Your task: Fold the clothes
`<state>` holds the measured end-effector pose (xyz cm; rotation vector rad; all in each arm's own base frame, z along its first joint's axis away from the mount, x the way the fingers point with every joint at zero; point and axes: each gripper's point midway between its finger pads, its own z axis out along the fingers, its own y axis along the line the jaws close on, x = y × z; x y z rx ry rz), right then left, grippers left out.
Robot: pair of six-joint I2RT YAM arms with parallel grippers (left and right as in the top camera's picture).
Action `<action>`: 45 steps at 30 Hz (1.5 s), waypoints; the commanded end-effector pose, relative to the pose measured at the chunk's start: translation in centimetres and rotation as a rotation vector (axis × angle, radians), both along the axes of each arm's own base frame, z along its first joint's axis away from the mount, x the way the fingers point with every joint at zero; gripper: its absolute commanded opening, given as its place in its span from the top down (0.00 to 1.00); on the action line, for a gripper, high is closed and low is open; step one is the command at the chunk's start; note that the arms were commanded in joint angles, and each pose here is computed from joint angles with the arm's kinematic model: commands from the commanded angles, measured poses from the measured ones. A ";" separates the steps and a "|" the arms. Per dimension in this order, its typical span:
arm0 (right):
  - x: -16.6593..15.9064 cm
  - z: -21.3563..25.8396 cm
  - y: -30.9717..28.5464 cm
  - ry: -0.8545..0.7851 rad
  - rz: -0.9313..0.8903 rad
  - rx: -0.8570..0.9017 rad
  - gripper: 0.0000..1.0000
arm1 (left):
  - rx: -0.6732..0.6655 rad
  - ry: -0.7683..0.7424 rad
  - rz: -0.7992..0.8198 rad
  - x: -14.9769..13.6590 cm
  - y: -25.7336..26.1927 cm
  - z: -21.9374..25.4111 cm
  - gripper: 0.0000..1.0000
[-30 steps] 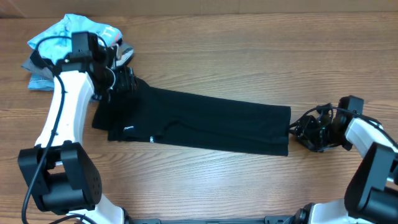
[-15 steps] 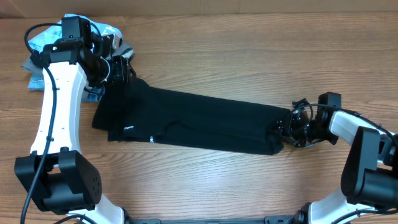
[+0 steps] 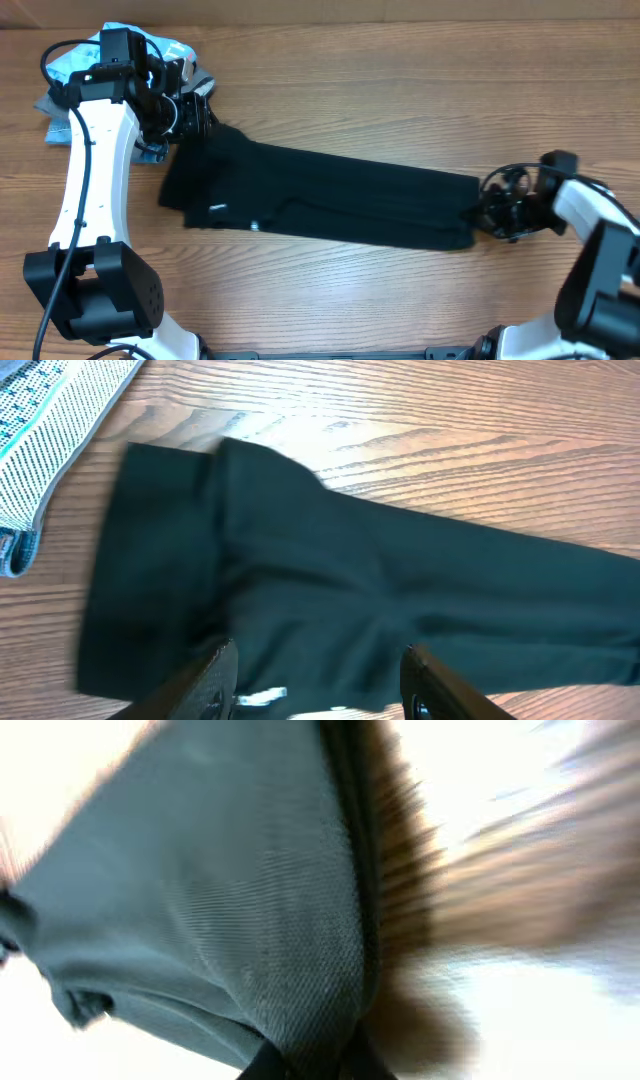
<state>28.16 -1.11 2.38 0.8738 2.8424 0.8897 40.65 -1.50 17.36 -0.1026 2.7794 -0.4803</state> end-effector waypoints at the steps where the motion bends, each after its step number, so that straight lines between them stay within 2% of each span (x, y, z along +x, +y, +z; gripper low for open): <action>1: 1.5 4.1 -4.9 -0.070 -0.135 -0.166 0.96 | -0.019 -0.023 -0.040 0.4 -0.8 0.6 0.44; 8: 2.3 10.0 -6.9 -0.164 -0.181 -0.236 0.96 | -0.020 -0.016 -0.040 0.3 -0.8 0.6 0.45; 15: 3.8 13.1 -1.1 -0.252 -0.008 -0.212 0.96 | -0.032 -0.013 -0.043 0.2 -1.0 0.6 0.45; 17: 4.1 13.0 2.3 -0.261 0.088 -0.198 0.96 | -0.051 -0.015 -0.048 0.2 -1.4 0.7 0.45; 26: 4.8 9.4 12.2 -0.202 0.273 -0.241 0.96 | -0.075 -0.015 -0.058 0.1 -1.8 0.9 0.46; 38: 5.3 5.0 20.7 -0.183 0.373 -0.189 0.96 | -0.076 -0.015 -0.058 0.1 -1.8 0.9 0.46; 39: 5.4 4.8 21.0 -0.183 0.369 -0.186 0.90 | -0.076 -0.015 -0.059 0.1 -1.9 0.9 0.46; 41: 5.6 4.7 21.3 -0.191 0.368 -0.180 0.68 | -0.077 -0.015 -0.059 0.1 -1.9 0.9 0.46; 45: 5.5 5.7 21.6 -0.205 0.372 -0.146 0.68 | -0.077 -0.015 -0.059 0.0 -1.9 0.9 0.45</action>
